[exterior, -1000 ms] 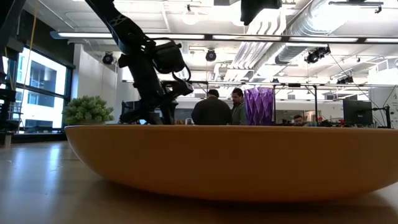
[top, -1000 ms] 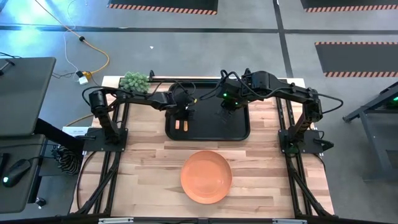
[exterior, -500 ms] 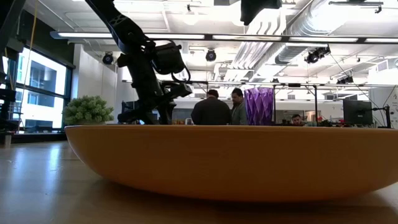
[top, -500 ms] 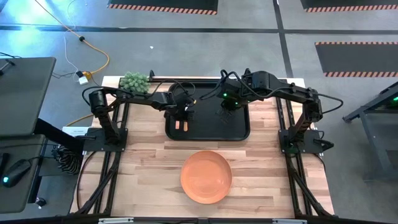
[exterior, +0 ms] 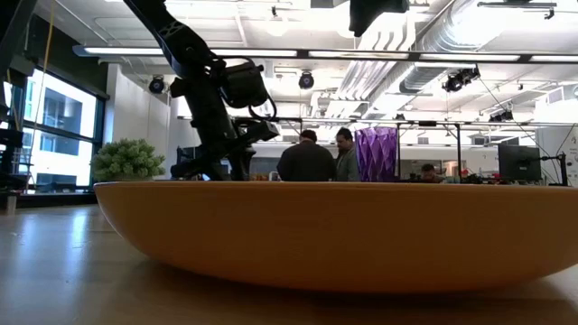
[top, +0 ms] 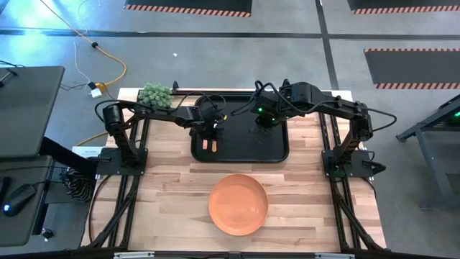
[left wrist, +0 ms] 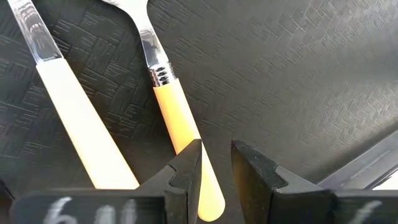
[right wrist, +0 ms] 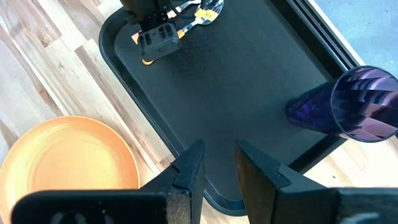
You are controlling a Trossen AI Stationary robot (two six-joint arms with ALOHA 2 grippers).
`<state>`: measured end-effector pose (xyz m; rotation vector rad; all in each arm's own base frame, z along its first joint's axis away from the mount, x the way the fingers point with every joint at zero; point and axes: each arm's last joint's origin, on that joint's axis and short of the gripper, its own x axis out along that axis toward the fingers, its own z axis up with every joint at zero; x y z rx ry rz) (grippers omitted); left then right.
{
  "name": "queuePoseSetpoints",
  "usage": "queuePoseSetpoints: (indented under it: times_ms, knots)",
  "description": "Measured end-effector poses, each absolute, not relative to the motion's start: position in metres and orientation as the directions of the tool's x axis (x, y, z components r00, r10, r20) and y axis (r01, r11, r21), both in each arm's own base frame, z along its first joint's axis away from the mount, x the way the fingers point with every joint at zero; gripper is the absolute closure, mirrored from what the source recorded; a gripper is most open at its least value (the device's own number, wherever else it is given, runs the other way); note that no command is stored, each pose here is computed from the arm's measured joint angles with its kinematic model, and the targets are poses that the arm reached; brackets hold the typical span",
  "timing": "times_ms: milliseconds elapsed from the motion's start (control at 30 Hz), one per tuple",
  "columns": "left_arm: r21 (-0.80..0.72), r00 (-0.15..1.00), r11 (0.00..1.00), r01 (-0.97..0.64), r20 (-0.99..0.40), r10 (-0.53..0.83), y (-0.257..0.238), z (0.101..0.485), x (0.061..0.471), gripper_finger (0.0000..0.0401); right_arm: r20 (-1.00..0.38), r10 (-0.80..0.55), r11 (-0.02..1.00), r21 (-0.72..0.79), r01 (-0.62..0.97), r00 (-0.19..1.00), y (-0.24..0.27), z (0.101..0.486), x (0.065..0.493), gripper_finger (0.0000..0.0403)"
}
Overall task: Pick and place plate/cup/fork/spoon on tray
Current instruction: Put the orange spoon to the right of the fork on the black serving tray, then put the orange plate to the right of the orange spoon on the black serving tray
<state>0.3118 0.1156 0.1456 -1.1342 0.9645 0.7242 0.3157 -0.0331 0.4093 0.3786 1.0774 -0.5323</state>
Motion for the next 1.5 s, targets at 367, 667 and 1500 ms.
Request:
queuePoseSetpoints:
  times_ms: [367,667,1500]
  knots:
    - [-0.404,0.422,0.283,-0.87,-0.907,0.002,0.115,0.146,0.312,0.0325,-0.902,-0.224,0.813,0.035,0.581,0.369,-0.033,0.409,0.316,0.0323]
    - [-0.42,0.444,0.304,-0.855,-0.896,0.01,0.116,0.148,0.314,0.0325,-0.902,-0.224,0.813,0.035,0.581,0.368,-0.033,0.409,0.316,0.0323]
    - [-0.49,0.727,0.689,-0.534,-0.682,0.078,0.087,0.278,0.261,0.0325,-0.936,-0.101,0.81,0.119,0.574,0.337,-0.006,0.407,0.312,0.0315]
